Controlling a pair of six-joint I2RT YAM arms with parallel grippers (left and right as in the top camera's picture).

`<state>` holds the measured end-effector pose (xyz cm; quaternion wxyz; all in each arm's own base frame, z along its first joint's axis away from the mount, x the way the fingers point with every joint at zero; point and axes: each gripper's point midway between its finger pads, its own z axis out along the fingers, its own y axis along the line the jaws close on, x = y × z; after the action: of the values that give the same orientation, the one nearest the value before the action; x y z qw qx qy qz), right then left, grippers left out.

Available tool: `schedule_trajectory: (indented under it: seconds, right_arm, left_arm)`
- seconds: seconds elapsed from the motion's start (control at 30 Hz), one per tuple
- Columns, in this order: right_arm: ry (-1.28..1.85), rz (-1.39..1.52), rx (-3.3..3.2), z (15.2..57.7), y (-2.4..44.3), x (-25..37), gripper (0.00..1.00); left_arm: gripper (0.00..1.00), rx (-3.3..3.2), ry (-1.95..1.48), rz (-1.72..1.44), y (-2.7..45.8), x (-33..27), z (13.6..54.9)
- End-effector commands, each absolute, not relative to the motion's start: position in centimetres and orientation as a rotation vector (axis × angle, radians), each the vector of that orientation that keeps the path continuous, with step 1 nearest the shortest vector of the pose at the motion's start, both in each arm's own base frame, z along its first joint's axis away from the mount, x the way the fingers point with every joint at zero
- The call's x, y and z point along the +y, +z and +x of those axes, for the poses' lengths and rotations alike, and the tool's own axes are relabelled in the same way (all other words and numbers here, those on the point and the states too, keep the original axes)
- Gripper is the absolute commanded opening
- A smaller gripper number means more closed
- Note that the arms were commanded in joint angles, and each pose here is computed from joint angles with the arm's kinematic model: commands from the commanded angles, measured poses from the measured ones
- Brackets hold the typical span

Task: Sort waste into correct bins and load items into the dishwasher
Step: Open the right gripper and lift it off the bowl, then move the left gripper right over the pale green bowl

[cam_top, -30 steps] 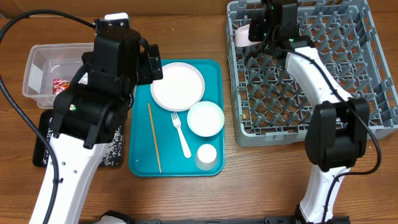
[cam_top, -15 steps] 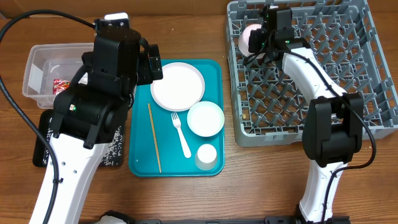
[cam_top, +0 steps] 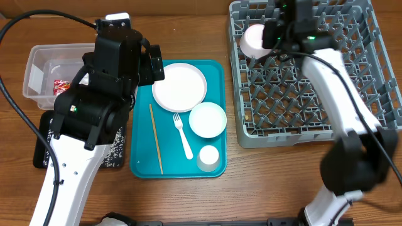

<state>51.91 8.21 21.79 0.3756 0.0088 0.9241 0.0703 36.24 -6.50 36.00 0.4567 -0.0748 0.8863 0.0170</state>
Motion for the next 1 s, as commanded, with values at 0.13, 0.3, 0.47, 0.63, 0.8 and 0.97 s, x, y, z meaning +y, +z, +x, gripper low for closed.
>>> schedule_trajectory:
  seconds: [0.13, 0.3, 0.47, 0.63, 0.8, 0.97]
  right_arm:
    - [0.197, 0.010, 2.494, 44.2, 25.7, 7.6, 0.69]
    - [0.166, 0.020, 2.658, 40.7, 23.7, 6.9, 0.74]
    - [0.157, 0.022, 2.705, 39.6, 23.2, 6.8, 0.77]
    - [0.147, 0.029, 2.769, 38.2, 22.5, 6.5, 0.79]
    - [0.139, 0.039, 2.803, 37.5, 22.2, 6.2, 0.80]
    - [0.137, 0.040, 2.818, 37.1, 22.1, 6.1, 0.80]
  left_arm:
    - [1.00, 2.152, 0.048, -0.189, 37.2, -6.1, 36.2]
    - [1.00, 2.152, 0.049, -0.189, 37.2, -6.1, 36.2]
    - [1.00, 2.149, 0.026, -0.195, 37.3, -6.4, 36.2]
    - [1.00, 2.156, -0.044, -0.175, 37.3, -7.4, 36.3]
    - [1.00, 2.152, -0.160, -0.135, 37.6, -9.1, 36.5]
    - [0.68, 2.335, -0.336, -0.131, 32.6, -12.1, 35.9]
